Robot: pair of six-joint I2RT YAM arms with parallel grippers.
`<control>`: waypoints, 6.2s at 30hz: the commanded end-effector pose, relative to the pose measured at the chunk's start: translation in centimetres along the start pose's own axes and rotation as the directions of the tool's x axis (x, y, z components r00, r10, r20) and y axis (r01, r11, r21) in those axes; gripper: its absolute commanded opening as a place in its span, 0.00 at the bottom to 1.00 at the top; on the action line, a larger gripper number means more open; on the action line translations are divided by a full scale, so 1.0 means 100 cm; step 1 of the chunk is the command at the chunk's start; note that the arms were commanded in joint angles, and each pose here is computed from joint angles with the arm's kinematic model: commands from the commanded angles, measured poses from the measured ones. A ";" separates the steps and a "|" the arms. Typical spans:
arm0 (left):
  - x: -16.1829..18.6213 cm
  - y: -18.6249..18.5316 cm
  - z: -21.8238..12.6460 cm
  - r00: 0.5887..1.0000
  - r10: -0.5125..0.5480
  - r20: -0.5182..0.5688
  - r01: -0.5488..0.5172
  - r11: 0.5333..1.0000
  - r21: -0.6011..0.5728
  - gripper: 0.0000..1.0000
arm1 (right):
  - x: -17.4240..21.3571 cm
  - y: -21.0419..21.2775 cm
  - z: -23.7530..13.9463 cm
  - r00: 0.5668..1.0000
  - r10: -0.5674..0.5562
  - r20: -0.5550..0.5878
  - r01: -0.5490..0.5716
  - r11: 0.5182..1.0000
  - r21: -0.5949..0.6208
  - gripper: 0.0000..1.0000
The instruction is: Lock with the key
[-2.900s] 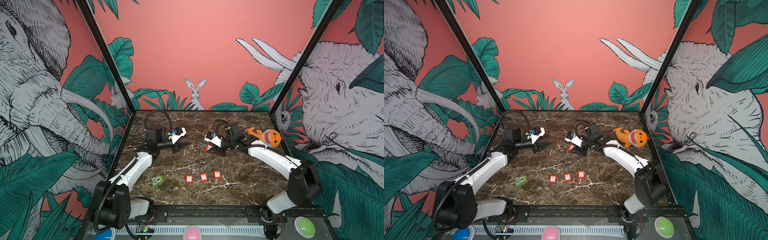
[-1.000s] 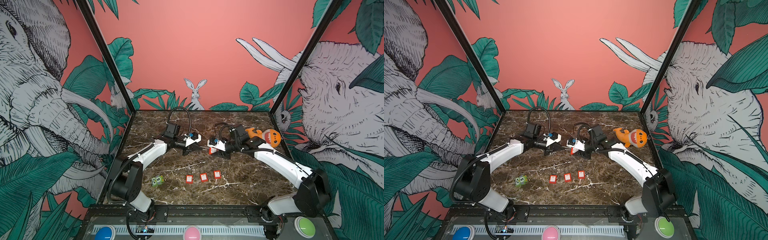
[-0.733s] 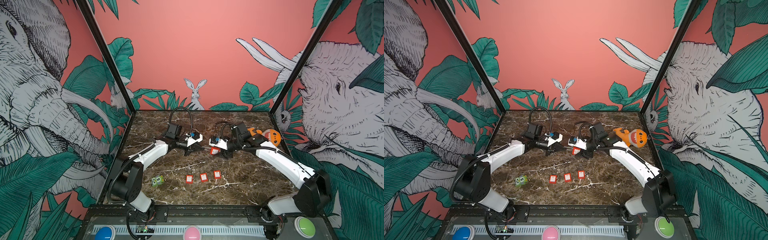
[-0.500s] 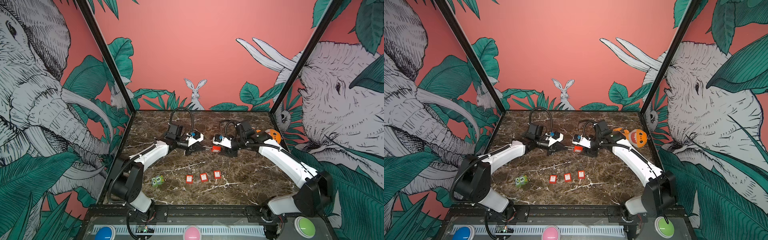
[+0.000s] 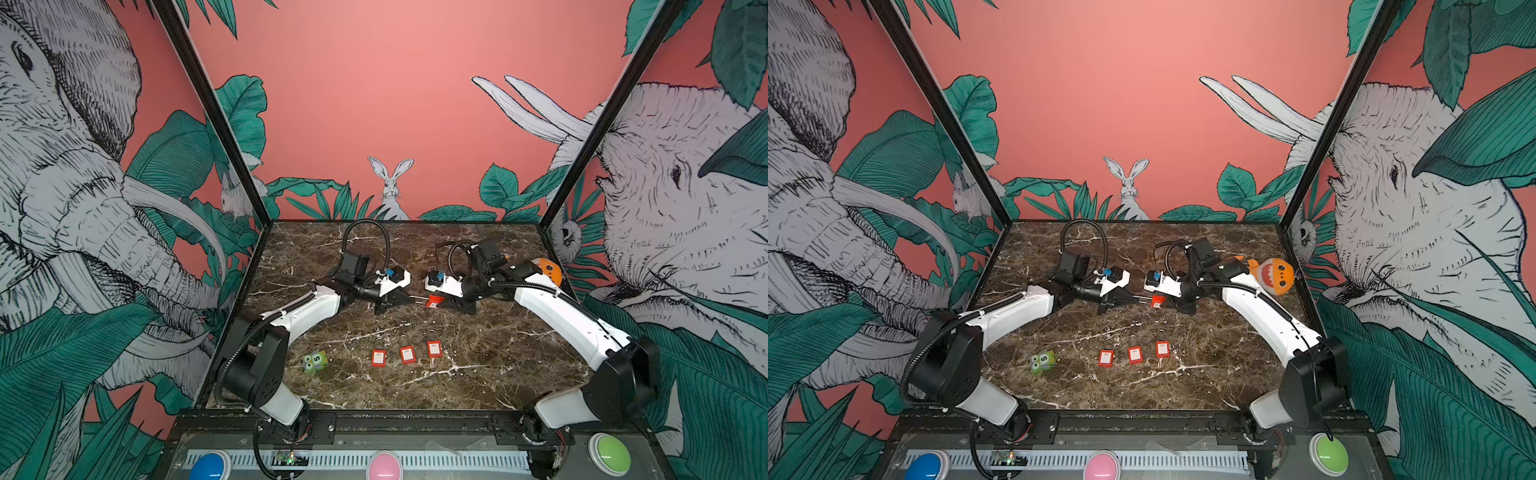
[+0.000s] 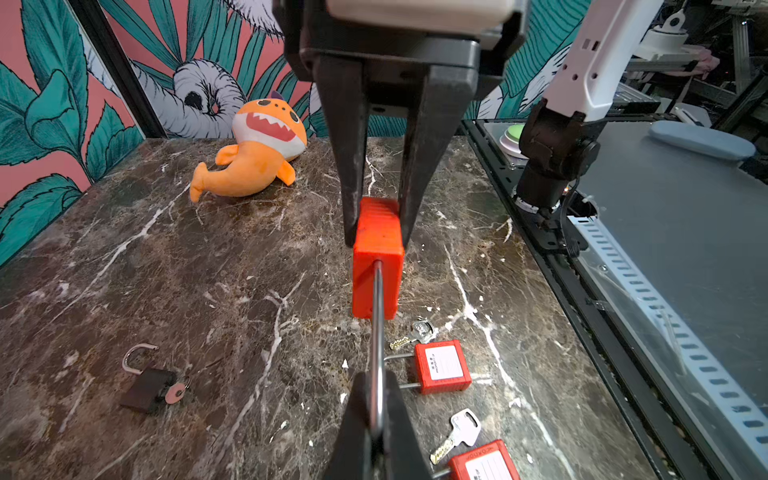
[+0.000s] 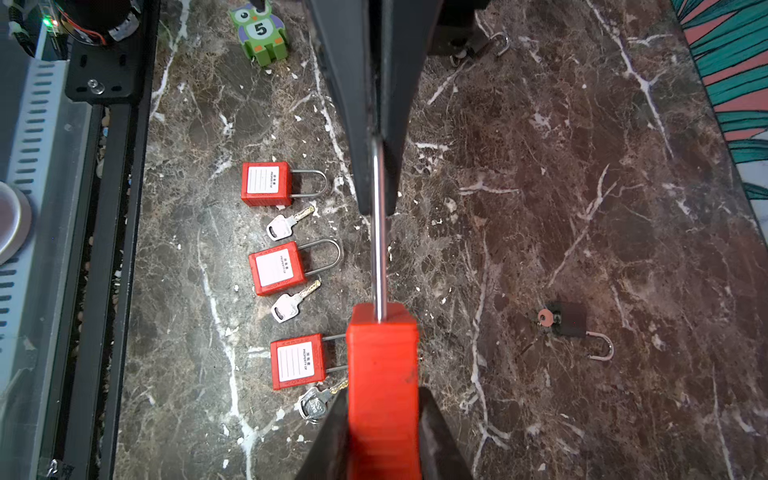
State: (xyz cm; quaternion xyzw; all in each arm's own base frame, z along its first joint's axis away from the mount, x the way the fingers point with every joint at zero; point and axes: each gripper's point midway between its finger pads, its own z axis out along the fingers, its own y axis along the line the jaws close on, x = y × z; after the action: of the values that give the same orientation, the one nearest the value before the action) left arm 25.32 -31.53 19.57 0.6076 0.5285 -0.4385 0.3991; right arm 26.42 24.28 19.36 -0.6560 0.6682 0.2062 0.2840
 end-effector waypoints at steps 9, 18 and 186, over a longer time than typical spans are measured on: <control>-0.020 -0.009 0.009 0.998 0.014 0.067 -0.018 0.999 0.049 0.00 | -0.024 -0.006 -0.006 0.993 -0.059 0.106 0.057 0.998 0.023 0.14; -0.022 -0.007 0.025 0.996 0.044 0.076 -0.048 0.997 0.055 0.00 | -0.043 0.004 -0.010 0.977 -0.061 0.205 0.070 0.997 -0.038 0.12; 0.090 0.035 0.044 0.650 0.063 -0.758 0.283 0.905 0.317 0.00 | 0.130 0.003 -0.015 0.487 0.836 0.253 -0.842 0.373 0.389 0.00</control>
State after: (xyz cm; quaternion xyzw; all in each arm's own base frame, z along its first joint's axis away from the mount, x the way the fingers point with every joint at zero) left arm 29.32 -33.93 9.12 0.7692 0.5758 -0.2772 -0.0043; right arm 25.71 12.85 11.96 -0.1467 0.9363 0.1471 0.2831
